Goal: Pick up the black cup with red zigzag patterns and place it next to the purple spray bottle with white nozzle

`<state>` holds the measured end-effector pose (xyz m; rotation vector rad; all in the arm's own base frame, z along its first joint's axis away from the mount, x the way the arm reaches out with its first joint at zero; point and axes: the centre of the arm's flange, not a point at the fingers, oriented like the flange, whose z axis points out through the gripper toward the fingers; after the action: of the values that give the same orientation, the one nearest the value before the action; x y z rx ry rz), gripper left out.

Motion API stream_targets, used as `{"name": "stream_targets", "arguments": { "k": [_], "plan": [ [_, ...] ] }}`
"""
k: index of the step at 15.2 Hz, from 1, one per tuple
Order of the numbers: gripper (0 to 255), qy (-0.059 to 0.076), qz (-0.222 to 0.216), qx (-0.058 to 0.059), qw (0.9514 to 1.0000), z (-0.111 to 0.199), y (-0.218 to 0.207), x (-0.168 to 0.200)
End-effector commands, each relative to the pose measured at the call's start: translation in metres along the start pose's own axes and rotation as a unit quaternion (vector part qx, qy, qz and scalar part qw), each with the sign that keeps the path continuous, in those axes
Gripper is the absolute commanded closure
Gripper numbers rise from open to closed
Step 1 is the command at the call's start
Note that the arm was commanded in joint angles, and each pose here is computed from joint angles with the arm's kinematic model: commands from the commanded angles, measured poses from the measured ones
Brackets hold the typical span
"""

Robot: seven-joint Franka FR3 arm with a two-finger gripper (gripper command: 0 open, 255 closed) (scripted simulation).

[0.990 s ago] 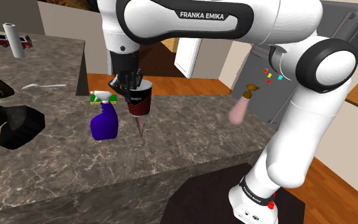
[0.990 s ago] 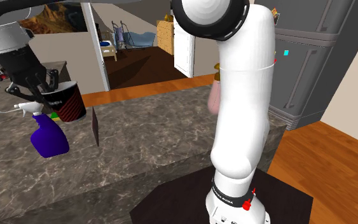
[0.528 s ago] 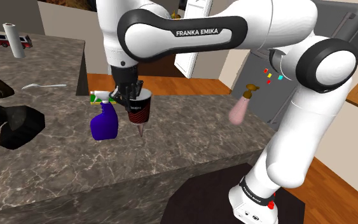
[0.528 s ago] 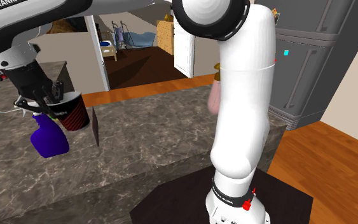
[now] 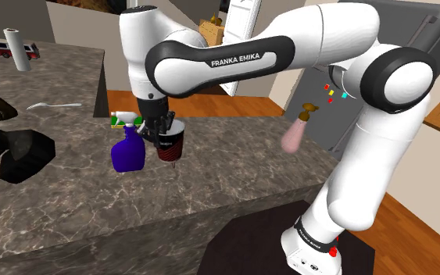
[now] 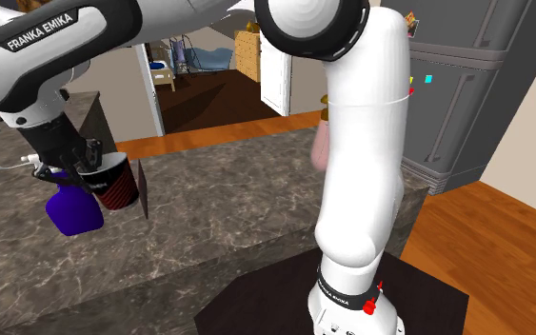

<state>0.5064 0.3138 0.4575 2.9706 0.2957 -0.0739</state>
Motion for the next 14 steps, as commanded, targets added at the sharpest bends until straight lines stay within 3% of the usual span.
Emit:
{"name": "stream_targets", "arguments": {
  "k": [1,14],
  "plan": [
    [255,0.000,0.000,0.000,1.0000,0.010,-0.002,0.001],
    [255,0.000,0.000,0.000,1.0000,0.078,-0.012,0.006]
  ]
}}
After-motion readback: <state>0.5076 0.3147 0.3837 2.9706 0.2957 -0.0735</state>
